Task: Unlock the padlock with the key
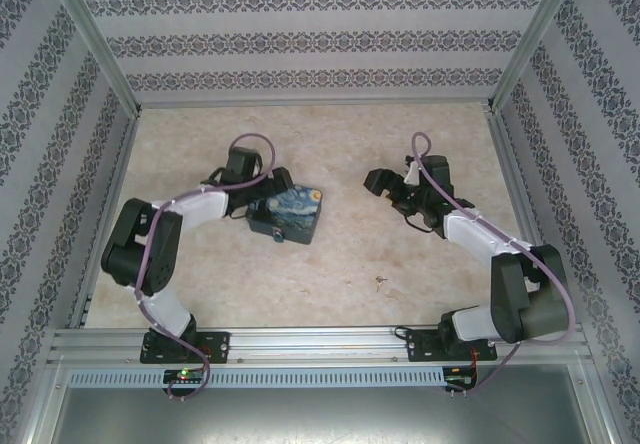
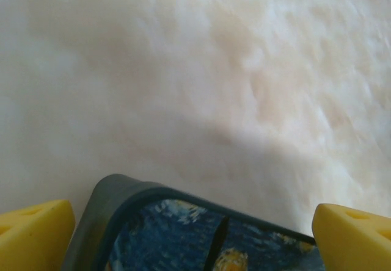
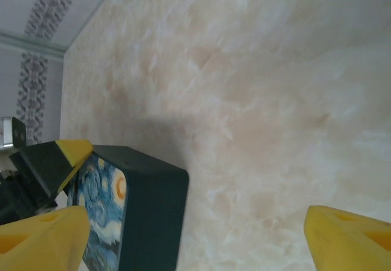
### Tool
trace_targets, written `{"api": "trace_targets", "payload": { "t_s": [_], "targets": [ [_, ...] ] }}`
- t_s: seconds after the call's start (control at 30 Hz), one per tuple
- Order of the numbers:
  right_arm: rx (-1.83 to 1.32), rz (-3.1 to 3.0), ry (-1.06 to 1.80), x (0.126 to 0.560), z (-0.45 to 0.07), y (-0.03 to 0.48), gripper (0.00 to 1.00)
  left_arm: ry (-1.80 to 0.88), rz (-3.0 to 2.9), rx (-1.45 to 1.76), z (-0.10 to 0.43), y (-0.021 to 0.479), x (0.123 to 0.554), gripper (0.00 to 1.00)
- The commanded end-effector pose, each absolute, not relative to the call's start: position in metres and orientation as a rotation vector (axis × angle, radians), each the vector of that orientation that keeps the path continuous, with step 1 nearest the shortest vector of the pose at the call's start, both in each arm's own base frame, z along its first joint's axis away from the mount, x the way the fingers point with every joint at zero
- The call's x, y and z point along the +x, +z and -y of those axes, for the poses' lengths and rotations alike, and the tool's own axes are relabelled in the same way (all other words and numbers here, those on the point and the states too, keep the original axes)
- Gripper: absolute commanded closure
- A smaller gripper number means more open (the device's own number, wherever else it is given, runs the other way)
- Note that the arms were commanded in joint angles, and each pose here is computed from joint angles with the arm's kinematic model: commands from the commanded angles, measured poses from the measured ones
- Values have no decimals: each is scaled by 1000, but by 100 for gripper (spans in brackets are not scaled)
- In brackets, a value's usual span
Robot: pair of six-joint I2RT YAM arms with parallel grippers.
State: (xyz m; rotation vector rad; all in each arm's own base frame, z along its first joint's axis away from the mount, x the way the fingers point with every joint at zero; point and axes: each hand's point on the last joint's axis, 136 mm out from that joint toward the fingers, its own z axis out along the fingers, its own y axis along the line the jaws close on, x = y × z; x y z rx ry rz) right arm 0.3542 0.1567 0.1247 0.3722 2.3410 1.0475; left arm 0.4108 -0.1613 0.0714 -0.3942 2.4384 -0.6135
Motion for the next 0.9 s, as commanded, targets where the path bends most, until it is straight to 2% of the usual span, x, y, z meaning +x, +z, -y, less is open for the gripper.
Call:
{"api": "trace_targets", "payload": {
  "t_s": [0.0, 0.23, 0.57, 0.87],
  "targets": [
    [317, -2391, 1093, 344, -180, 123, 11, -664, -2303, -581, 163, 91, 403, 0],
    [246, -2486, 1107, 317, -216, 104, 20, -475, -2315, -499, 134, 116, 373, 1],
    [186, -2557, 1091, 292, -248, 87, 32, -666, -2341, -425, 154, 119, 338, 0],
    [165, -2590, 1054, 286, -266, 74, 39, -762, -2356, -379, 177, 113, 313, 0]
  ]
}}
